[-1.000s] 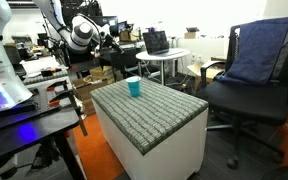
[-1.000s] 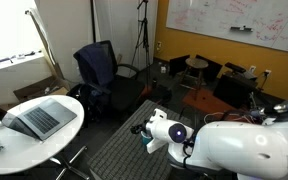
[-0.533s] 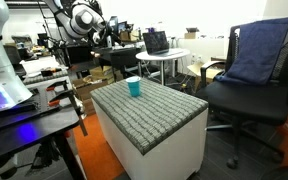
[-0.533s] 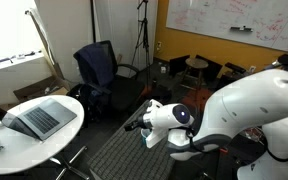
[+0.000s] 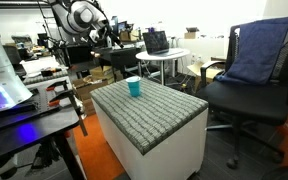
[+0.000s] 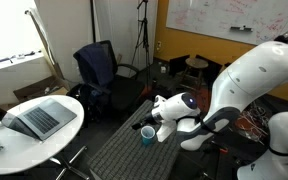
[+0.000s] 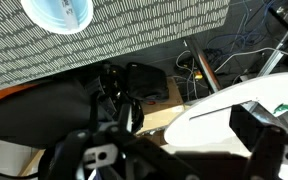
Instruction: Put the marker inside the blue cup
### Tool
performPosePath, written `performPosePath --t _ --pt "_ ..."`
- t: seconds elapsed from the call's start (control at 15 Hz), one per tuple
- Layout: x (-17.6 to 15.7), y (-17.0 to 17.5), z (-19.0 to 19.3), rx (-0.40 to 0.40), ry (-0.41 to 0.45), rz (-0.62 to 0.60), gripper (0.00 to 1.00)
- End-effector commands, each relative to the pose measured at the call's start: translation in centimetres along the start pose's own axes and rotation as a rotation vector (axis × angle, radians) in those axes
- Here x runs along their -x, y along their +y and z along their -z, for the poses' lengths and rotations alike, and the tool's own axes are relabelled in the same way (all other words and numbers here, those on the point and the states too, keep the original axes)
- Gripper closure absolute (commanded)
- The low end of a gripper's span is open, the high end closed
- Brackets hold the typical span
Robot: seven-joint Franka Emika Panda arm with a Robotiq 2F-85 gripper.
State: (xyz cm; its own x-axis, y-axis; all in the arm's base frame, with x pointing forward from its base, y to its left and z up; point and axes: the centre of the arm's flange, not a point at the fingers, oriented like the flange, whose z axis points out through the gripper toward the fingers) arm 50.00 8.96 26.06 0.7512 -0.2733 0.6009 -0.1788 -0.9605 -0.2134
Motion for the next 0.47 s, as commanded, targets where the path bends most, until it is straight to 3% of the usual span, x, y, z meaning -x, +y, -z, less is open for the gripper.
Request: performPosePath --t 0.0,0.07,0.13,0.4 --pt "2.0 3.7 -0.9 -0.037 -0.032 -0.006 0.00" --pt "2.2 3.8 -1.1 -0.039 -0.038 0.002 0.00" --pt "0.6 1.3 -0.3 -0.008 -0.033 0.012 0.00" --pt "0.7 1.7 -0.4 -0.012 -0.041 0.015 0.00"
